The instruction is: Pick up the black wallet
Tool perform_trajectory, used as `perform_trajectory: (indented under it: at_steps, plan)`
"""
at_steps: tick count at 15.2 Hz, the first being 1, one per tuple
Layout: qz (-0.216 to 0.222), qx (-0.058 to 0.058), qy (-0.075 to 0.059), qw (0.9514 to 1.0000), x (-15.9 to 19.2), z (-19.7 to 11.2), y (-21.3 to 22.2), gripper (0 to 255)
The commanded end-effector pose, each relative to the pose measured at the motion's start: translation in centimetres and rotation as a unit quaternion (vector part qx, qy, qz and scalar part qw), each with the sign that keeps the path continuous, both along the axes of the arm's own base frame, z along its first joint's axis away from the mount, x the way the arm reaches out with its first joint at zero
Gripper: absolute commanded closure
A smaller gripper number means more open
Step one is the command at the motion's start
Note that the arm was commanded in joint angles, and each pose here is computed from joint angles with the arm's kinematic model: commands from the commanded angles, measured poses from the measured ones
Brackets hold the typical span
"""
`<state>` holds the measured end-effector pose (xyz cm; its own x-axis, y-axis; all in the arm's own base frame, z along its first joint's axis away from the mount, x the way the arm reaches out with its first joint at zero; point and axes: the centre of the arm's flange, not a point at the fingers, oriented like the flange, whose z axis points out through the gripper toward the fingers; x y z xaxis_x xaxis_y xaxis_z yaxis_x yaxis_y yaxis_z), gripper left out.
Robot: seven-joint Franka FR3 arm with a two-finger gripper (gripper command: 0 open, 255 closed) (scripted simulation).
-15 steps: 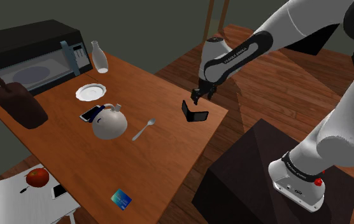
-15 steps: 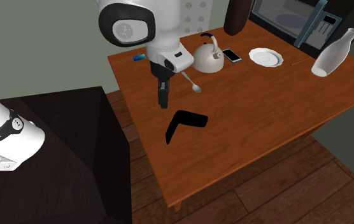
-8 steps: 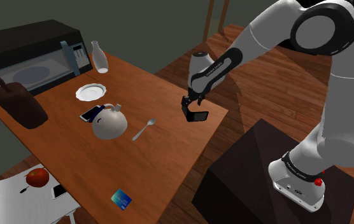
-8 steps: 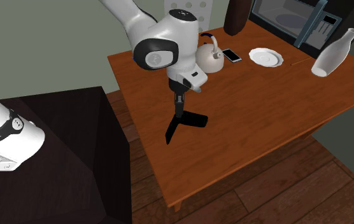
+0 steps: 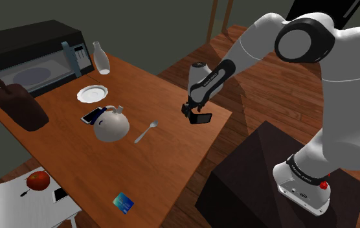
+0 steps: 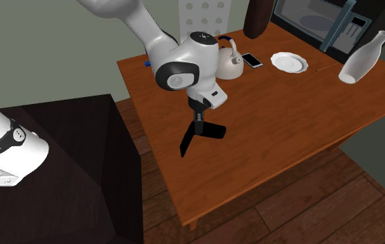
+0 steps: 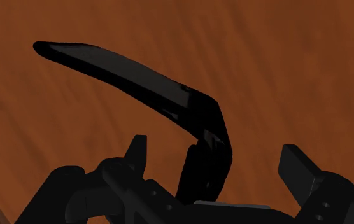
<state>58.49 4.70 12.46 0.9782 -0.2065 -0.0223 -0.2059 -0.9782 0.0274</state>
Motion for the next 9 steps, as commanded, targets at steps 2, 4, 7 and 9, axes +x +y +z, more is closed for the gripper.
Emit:
perform_trajectory:
  at_steps: [2, 4, 7, 9]
  plan:
    - [0.000, 0.000, 0.000, 1.0000, 0.09, -0.86, -0.08, 0]
    - [0.000, 0.000, 0.000, 1.0000, 0.08, -0.84, -0.09, 255]
    - [0.000, 0.000, 0.000, 1.0000, 0.07, -0.85, -0.08, 255]
    - [0.000, 0.000, 0.000, 1.0000, 0.07, -0.85, -0.09, 255]
